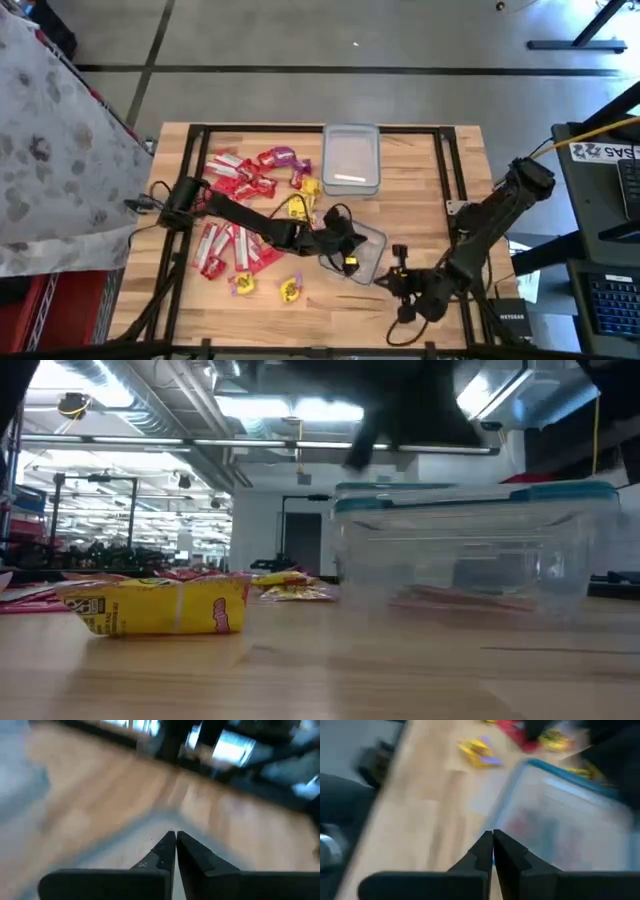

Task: Sort candy
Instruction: Close the square transparent food container

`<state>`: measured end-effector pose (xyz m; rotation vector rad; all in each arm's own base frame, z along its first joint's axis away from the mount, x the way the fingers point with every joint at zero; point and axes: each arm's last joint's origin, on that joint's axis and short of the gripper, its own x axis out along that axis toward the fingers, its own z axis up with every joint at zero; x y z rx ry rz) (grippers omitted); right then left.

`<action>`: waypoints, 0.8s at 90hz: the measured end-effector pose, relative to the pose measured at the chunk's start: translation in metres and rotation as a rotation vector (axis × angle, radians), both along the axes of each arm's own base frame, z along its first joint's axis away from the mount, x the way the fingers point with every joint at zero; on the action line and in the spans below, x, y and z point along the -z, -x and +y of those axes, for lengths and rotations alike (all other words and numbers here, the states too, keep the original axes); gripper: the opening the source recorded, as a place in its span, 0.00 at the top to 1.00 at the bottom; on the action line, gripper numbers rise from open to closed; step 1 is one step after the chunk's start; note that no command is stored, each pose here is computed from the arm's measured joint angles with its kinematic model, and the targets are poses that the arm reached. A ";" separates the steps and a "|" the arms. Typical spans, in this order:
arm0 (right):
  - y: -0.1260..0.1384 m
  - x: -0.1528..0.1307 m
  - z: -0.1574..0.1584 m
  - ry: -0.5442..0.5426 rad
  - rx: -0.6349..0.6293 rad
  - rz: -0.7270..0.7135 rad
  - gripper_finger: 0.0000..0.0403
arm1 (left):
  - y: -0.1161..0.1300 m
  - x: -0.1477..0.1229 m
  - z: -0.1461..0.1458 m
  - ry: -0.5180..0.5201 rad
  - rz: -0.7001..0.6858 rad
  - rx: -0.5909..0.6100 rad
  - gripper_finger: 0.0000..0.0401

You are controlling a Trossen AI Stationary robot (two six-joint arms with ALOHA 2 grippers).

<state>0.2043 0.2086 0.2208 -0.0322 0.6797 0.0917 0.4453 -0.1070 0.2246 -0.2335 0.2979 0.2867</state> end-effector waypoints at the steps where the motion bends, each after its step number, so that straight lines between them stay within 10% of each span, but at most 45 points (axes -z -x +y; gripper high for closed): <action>1: -0.001 0.001 0.001 -0.010 -0.010 -0.006 1.00 | 0.001 -0.003 0.000 -0.003 0.003 -0.003 1.00; 32: -0.030 0.050 0.002 -0.024 -0.017 0.104 1.00 | 0.024 0.040 0.009 0.144 0.435 -0.056 1.00; 72: 0.021 0.038 -0.038 0.239 0.403 0.282 1.00 | 0.028 0.040 -0.023 0.268 0.389 0.029 1.00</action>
